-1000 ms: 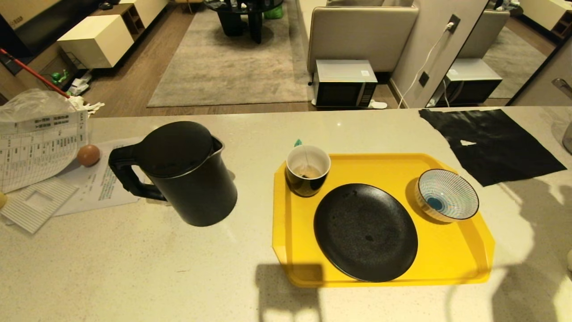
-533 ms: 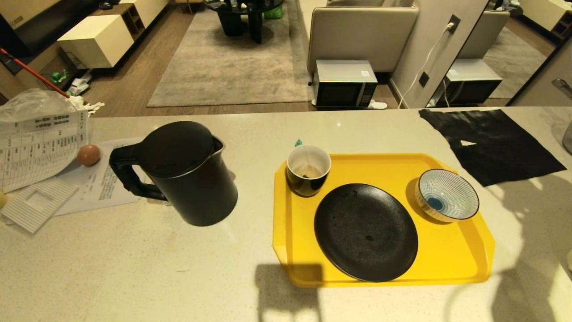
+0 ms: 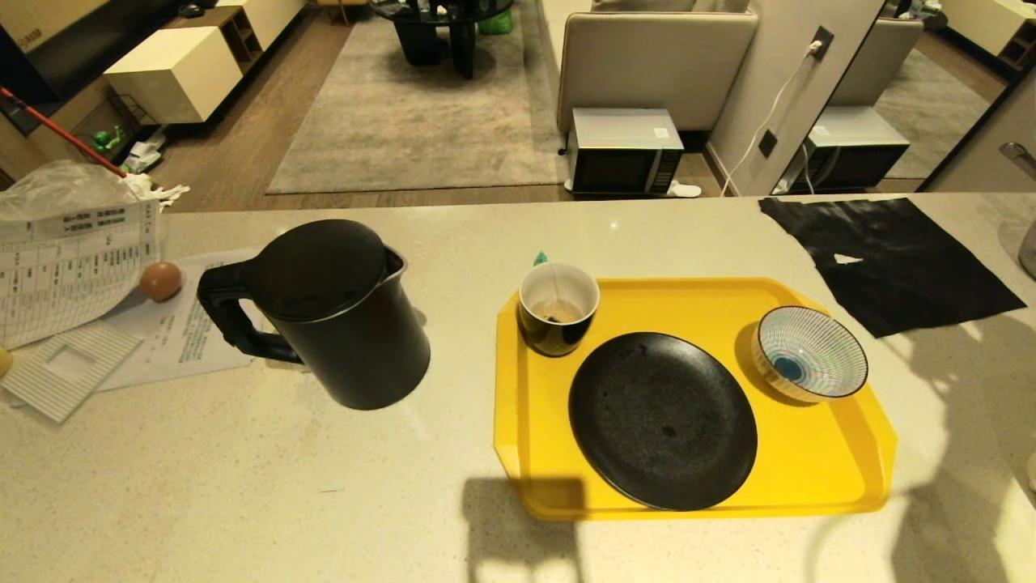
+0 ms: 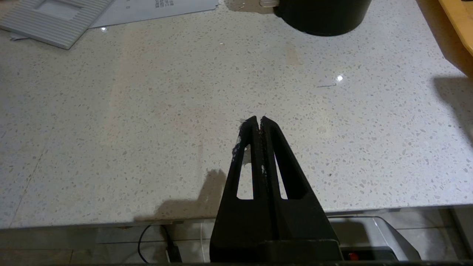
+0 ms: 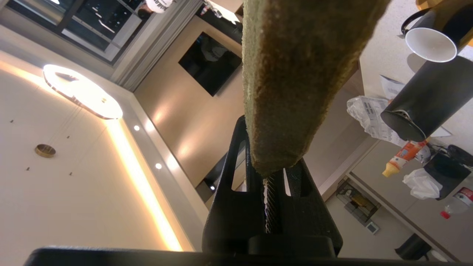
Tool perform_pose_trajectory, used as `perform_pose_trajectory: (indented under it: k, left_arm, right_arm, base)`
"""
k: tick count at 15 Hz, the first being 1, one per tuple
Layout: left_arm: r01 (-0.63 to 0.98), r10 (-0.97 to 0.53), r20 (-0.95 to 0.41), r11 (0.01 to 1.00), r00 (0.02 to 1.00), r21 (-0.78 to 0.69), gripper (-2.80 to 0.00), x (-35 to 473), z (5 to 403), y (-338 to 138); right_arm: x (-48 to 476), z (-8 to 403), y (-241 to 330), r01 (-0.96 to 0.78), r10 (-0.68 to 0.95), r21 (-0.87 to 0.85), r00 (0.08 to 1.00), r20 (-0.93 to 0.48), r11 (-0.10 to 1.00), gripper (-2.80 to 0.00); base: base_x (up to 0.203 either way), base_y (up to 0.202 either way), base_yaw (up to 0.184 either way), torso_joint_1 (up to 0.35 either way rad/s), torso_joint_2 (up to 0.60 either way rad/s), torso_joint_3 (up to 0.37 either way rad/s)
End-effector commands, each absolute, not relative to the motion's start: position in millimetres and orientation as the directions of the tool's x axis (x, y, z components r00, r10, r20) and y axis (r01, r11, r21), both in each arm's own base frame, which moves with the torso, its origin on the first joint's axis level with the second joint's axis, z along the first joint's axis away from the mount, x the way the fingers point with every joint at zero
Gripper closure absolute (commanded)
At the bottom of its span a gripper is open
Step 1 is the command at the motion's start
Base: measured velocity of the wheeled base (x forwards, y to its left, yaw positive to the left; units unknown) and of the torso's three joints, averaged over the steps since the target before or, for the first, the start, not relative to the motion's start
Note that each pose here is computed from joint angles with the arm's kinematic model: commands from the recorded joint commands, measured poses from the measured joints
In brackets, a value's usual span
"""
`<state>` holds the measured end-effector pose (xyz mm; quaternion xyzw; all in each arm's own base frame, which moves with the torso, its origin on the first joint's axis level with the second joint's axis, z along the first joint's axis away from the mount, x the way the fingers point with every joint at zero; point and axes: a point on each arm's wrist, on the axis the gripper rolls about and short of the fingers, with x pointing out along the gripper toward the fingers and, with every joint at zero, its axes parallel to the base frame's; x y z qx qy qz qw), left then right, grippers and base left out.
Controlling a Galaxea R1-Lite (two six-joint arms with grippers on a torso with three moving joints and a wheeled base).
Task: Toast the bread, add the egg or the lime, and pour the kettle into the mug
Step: Put the bread slices in the toaster
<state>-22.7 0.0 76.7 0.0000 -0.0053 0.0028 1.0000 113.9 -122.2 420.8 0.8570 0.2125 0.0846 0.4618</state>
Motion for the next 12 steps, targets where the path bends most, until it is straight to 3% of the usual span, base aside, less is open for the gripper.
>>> perform_pose_trajectory:
  k: [1,12]
  left_arm:
    - [-0.006,0.006,0.011,1.0,1.0,0.0,0.0,-22.7,76.8,0.1]
    - [-0.007,0.007,0.011,1.0,1.0,0.0,0.0,-22.7,76.8,0.0]
  right_arm:
    - [114.0,420.5,-122.2,0.294,0.45,0.819,0.892,-0.05,-0.493,0.0]
    - [121.2,417.1,-132.0,0.299,0.45,0.813,0.892,-0.051,-0.499,0.0]
  base:
    - [0.0,0.0,0.0,0.0,0.0,0.0]
    - [0.0,0.0,0.0,0.0,0.0,0.0]
